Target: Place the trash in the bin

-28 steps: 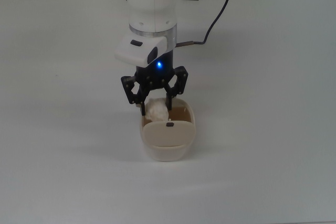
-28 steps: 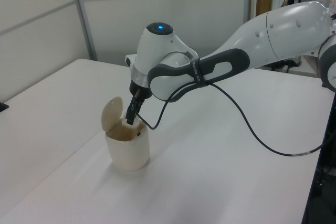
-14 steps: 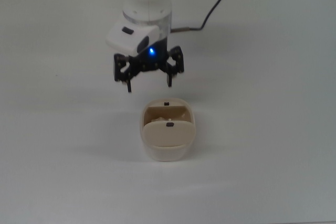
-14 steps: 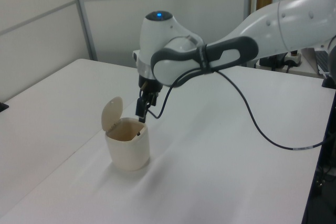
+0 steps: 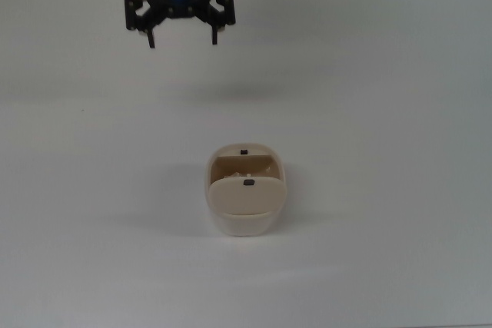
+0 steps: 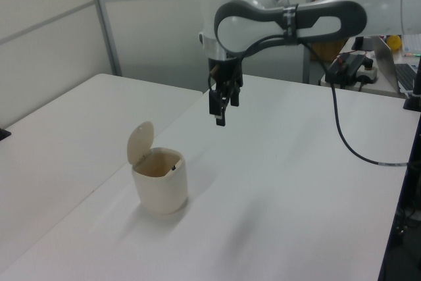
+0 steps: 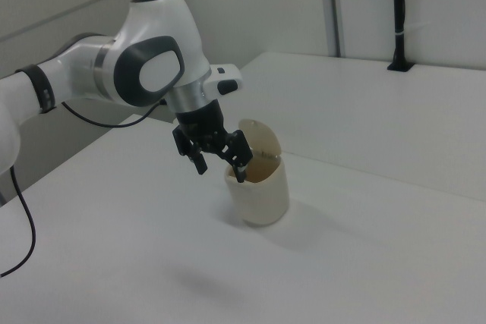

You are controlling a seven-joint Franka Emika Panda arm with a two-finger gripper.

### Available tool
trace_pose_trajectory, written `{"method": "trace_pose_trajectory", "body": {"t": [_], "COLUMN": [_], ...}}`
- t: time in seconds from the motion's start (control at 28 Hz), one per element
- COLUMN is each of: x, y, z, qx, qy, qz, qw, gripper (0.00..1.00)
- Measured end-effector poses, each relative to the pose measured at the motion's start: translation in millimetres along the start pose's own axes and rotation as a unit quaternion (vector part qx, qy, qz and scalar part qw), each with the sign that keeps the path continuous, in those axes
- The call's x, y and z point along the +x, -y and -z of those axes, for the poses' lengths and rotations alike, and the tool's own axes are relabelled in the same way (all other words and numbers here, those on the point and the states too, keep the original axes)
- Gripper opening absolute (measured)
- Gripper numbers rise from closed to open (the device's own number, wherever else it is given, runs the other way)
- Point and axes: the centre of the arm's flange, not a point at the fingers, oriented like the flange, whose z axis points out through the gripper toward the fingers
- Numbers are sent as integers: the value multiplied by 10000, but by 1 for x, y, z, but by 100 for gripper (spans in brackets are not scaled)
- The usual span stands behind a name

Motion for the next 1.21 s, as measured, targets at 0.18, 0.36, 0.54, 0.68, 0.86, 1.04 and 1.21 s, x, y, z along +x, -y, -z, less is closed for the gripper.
{"method": "trace_pose_trajectory", "body": {"t": [0.18, 0.36, 0.54, 0.68, 0.86, 1.04, 1.21], "x": [-10, -16, -19, -19, -19, -20, -21], "y": [-7, -17, -20, -20, -20, -20, -20], "z": [6, 11, 14, 14, 13, 12, 12], "qx": [8, 8, 8, 8, 10, 15, 18], "qy": [163, 218, 214, 217, 233, 284, 310], "qz": [-83, -189, -216, -217, -219, -221, -224], "qw": [9998, 9996, 9995, 9995, 9995, 9994, 9993], "gripper": [100, 100, 100, 100, 100, 100, 100]}}
